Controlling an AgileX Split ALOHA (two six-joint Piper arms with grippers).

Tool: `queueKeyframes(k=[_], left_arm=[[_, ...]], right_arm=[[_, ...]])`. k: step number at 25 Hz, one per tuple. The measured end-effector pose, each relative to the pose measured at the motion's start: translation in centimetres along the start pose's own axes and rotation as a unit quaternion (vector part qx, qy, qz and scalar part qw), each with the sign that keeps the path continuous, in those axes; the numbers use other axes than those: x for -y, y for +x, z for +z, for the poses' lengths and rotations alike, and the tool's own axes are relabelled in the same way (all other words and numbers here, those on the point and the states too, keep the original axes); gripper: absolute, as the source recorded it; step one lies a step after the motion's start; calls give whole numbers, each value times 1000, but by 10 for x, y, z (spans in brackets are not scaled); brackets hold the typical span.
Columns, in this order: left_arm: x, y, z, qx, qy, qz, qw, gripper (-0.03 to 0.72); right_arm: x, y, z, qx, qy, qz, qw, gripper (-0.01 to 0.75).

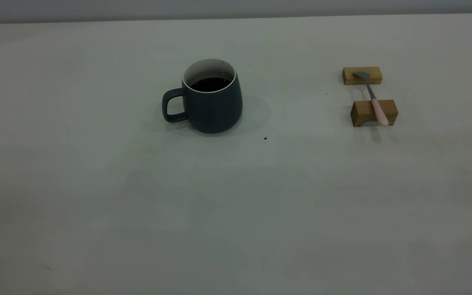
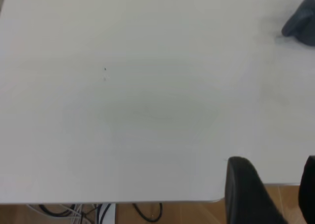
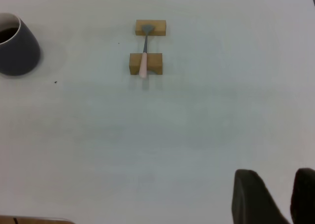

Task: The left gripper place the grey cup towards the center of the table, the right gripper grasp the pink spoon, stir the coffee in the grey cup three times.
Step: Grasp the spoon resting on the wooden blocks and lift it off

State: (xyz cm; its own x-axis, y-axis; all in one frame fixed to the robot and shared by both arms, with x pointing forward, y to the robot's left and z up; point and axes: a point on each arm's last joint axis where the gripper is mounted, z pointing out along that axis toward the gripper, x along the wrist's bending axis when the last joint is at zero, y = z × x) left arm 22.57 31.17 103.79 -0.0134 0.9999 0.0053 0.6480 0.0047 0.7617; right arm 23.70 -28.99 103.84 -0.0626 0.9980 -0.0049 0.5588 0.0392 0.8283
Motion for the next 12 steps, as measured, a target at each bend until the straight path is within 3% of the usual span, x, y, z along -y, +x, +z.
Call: queueKeyframes(k=[8,12], left_arm=[[6,-3,0,-21,-16,-8,1000,342],[6,-6,1,-9,-14,-3,1000,342]], right_arm=[[0,0,0,0,0,0,1000,237],[0,0,0,0,0,0,1000,237]])
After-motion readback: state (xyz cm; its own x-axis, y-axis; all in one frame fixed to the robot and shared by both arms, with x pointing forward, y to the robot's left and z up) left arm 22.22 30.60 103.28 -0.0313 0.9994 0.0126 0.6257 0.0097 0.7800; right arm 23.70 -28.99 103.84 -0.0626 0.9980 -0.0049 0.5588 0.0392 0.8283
